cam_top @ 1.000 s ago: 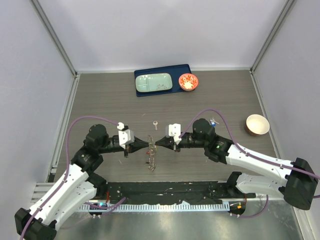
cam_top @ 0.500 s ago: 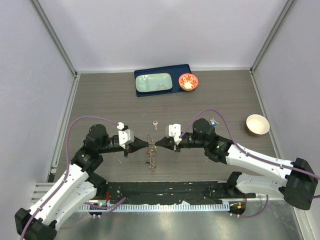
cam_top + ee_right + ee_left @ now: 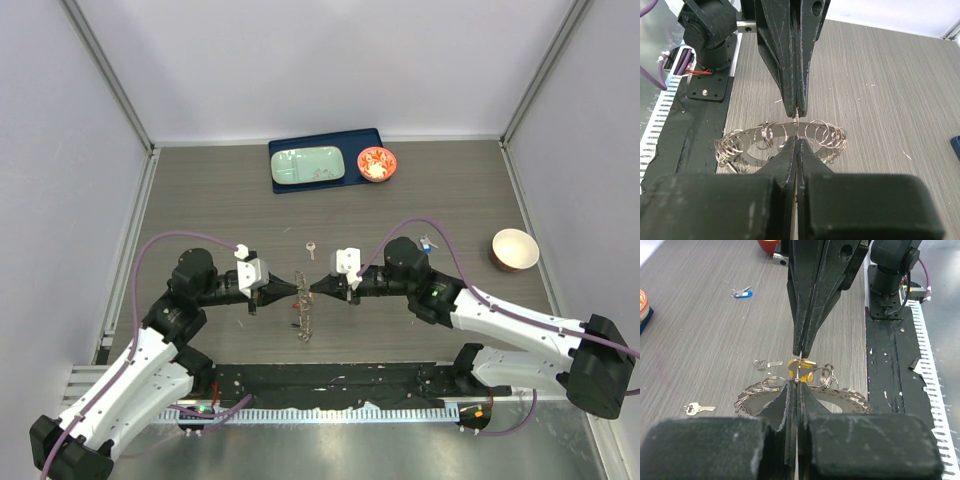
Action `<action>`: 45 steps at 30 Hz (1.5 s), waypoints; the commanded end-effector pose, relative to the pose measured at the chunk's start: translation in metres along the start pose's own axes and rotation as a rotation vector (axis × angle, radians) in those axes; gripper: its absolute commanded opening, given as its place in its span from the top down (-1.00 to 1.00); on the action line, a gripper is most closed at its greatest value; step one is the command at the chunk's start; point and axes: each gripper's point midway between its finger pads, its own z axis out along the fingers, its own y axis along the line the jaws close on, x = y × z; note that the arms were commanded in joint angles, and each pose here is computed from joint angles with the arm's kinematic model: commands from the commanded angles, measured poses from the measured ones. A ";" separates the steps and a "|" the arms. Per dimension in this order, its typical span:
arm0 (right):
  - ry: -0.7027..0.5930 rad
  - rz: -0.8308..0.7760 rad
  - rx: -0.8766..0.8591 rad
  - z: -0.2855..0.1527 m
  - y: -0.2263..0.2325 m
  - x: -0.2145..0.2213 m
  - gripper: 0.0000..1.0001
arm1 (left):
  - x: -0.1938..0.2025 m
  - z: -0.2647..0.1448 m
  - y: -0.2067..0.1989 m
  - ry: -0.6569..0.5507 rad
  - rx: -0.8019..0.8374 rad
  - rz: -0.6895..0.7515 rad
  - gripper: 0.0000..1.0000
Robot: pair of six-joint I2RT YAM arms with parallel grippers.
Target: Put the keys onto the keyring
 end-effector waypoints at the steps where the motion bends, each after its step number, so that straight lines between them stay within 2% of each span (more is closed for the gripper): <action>1: -0.047 -0.017 0.002 0.004 -0.005 -0.017 0.99 | -0.027 -0.001 0.004 -0.065 0.003 0.078 1.00; 27: -0.062 -0.012 -0.002 0.005 -0.004 -0.019 0.99 | -0.028 0.000 0.002 -0.069 0.018 0.067 1.00; 36: -0.016 -0.009 0.040 -0.002 -0.009 -0.010 0.99 | -0.030 -0.002 0.004 -0.073 -0.009 0.080 1.00; 45: -0.041 -0.010 0.013 -0.001 -0.004 -0.016 0.99 | -0.028 -0.001 0.003 -0.070 0.001 0.066 1.00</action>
